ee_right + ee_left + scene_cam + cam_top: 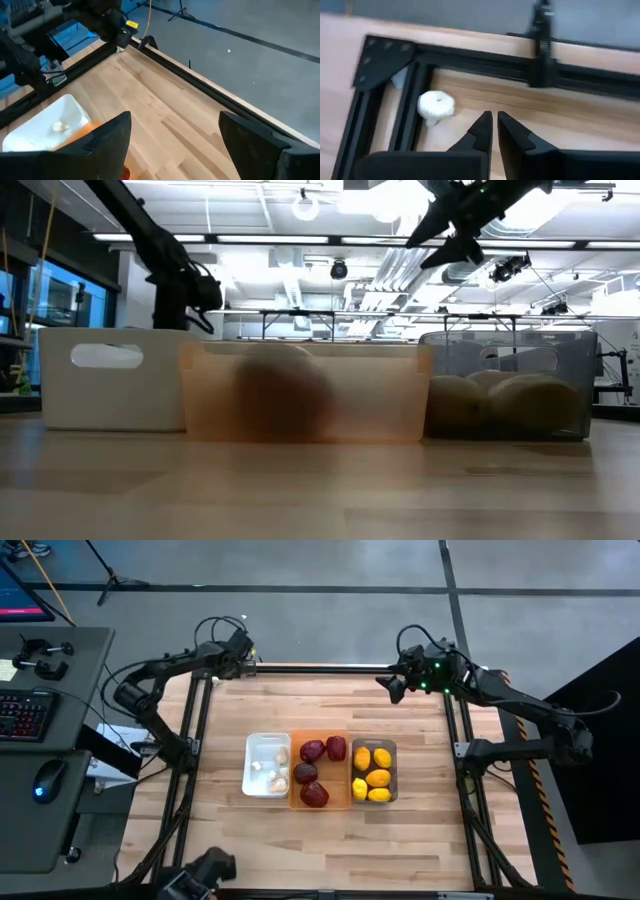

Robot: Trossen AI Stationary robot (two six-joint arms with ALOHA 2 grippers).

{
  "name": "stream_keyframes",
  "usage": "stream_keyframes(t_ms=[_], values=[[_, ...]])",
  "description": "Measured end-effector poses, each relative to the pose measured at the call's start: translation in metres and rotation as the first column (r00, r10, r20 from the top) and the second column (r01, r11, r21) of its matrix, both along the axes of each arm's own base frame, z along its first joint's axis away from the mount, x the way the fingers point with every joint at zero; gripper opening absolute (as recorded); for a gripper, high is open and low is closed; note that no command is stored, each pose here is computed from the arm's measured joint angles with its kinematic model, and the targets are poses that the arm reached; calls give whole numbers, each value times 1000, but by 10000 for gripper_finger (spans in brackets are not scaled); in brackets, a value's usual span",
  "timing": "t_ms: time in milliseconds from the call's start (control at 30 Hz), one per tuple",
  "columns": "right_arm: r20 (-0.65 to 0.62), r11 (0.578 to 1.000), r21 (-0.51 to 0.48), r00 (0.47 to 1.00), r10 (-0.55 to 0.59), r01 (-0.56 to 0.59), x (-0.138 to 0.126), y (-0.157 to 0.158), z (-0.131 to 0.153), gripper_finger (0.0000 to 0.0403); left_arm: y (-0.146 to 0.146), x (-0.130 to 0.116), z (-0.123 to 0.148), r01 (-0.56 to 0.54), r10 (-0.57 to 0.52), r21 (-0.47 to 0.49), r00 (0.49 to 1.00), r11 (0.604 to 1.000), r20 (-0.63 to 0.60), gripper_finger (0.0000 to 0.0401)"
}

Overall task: Sort produce into baskets
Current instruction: Put the white garlic into the white bin

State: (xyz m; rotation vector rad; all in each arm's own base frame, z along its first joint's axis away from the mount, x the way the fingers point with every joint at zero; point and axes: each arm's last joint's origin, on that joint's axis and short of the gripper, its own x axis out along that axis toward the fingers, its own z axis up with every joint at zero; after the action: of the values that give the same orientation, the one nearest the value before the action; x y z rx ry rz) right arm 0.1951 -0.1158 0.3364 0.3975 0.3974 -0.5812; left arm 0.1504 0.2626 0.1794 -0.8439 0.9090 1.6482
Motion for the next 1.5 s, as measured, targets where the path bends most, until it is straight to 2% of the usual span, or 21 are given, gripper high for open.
stream_keyframes(t_ms=[100,200,367,667,800,900,967,1033,1100,1233,1333,1500], values=[[6,1000,20,1000,-12,12,1,0,-1,291,6,-7,-7,-119,119,45,993,992,-16,3],[17,999,31,1000,-19,19,1,0,0,291,15,-10,-9,-181,182,109,983,977,-2,2],[30,998,55,999,-35,33,1,0,0,291,14,-3,-18,-204,220,170,972,964,-80,0],[49,994,97,997,-59,54,1,0,-1,291,14,3,-45,-169,222,204,935,964,-276,0],[50,995,99,998,-33,28,1,0,-1,291,19,5,-55,-65,100,117,942,991,-319,0],[44,995,98,999,-27,23,1,1,-1,291,24,-4,-54,-42,65,74,935,996,-350,0],[34,995,100,999,-25,22,0,1,-2,291,27,-14,-55,-16,12,-8,936,1000,-351,0],[22,996,85,1000,-14,12,0,1,-2,291,35,-22,-50,2,-31,-113,966,994,-258,0],[8,998,66,1000,0,0,0,1,-2,291,44,-27,-36,-27,-2,-165,986,986,-170,0],[3,999,45,1000,12,-12,1,1,-2,291,47,-36,-22,-22,-11,-290,994,957,-113,0],[-5,999,39,1000,16,-16,0,1,-2,291,49,-36,-21,-18,-10,-294,996,956,-92,0],[-25,997,81,1000,11,-9,-1,3,-6,291,50,-39,-37,-65,7,-313,983,948,-182,0]])
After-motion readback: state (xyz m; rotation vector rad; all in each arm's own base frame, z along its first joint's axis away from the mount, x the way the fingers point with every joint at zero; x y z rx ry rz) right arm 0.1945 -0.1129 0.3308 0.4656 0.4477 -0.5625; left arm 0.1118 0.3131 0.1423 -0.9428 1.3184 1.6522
